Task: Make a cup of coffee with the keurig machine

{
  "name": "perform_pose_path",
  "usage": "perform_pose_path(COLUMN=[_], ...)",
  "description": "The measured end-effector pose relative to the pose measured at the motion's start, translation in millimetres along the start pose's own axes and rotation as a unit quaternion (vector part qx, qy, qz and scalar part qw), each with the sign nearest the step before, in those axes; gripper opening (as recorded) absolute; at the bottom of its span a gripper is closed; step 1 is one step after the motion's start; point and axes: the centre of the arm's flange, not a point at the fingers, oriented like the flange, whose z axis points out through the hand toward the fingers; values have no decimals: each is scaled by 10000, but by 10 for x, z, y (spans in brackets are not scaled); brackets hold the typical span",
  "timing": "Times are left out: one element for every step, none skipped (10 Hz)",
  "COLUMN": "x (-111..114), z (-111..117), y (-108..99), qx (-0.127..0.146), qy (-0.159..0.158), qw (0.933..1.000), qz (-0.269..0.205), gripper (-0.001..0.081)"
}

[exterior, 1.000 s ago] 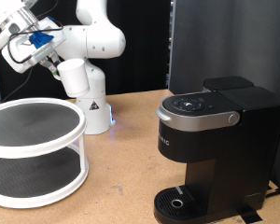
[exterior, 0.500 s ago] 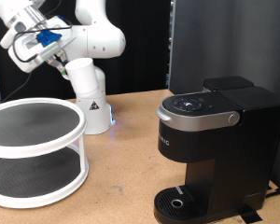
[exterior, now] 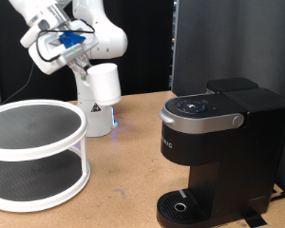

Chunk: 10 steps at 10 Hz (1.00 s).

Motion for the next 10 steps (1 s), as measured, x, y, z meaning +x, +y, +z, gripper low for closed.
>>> perform_pose_path(x=[75, 146, 202, 212, 219, 230, 237, 240, 246, 256], z=[96, 179, 237, 224, 209, 194, 188, 189, 189, 189], y=[-37, -67, -71, -72, -83, -94, -98, -103, -106, -107], qx=[-25, -60, -110, -98, -58, -30, -30, -37, -59, -96], qy=[29, 78, 74, 73, 35, 17, 19, 19, 32, 62], qw=[10000, 9999, 9998, 9999, 9999, 10000, 10000, 10000, 10000, 9999], qz=[-10, 50, 119, 110, 100, 90, 86, 83, 72, 66], gripper=[67, 67, 67, 67, 67, 67, 67, 67, 67, 67])
